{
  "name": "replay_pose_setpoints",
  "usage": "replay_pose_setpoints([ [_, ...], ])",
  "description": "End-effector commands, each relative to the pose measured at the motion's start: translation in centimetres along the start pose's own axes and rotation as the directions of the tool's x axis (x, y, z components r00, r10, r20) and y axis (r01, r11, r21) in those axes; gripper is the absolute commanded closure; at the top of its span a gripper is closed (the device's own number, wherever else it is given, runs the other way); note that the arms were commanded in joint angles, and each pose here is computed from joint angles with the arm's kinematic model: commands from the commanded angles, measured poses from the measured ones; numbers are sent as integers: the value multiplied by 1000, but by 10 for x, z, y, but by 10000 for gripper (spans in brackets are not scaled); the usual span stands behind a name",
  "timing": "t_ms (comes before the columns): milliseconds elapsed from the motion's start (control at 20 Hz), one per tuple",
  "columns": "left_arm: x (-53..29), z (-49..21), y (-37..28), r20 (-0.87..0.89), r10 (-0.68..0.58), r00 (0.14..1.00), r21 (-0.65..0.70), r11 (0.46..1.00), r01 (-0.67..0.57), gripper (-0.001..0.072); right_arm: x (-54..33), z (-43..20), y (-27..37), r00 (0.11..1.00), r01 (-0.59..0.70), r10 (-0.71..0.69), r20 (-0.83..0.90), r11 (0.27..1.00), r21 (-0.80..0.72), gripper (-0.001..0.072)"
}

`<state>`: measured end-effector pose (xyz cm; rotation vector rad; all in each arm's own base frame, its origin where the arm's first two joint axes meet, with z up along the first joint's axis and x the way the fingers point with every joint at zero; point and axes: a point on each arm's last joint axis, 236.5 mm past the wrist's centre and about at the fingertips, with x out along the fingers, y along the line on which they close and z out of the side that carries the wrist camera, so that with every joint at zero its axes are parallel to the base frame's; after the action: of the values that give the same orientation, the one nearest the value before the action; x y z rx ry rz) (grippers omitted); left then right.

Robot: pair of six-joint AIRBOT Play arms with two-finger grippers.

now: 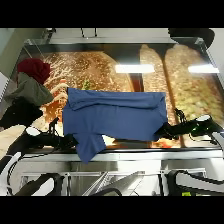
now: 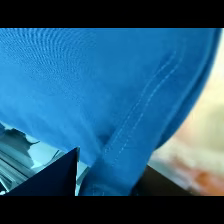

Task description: Fold the shirts.

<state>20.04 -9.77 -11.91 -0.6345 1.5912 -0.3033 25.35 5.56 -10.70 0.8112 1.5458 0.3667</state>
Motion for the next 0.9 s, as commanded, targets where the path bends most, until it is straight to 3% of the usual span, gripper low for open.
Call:
replay_pose_setpoints([
  [0,-6,22,-27,28,-103,994,57,993,101,694,-5,2,16,999,-38,38,8,999,-24,385],
  [50,-15,31,-40,43,-131,990,77,989,127,695,-11,4,21,999,-40,41,16,998,-48,503],
  [150,-38,45,-53,86,-132,988,131,984,120,698,-26,12,27,997,-36,40,59,996,-77,601],
  [300,-85,61,-56,184,-70,980,166,985,39,699,-51,13,27,995,-31,40,96,996,-86,624],
  [350,-98,63,-57,208,-62,976,171,985,26,699,-57,10,27,994,-38,46,100,996,-80,677],
  [550,-142,77,-88,297,-88,951,268,963,5,699,-80,26,52,976,-69,97,195,987,-145,689],
  [850,-164,157,-138,314,-110,943,388,921,-22,699,-109,102,94,935,40,67,349,955,-293,689],
])
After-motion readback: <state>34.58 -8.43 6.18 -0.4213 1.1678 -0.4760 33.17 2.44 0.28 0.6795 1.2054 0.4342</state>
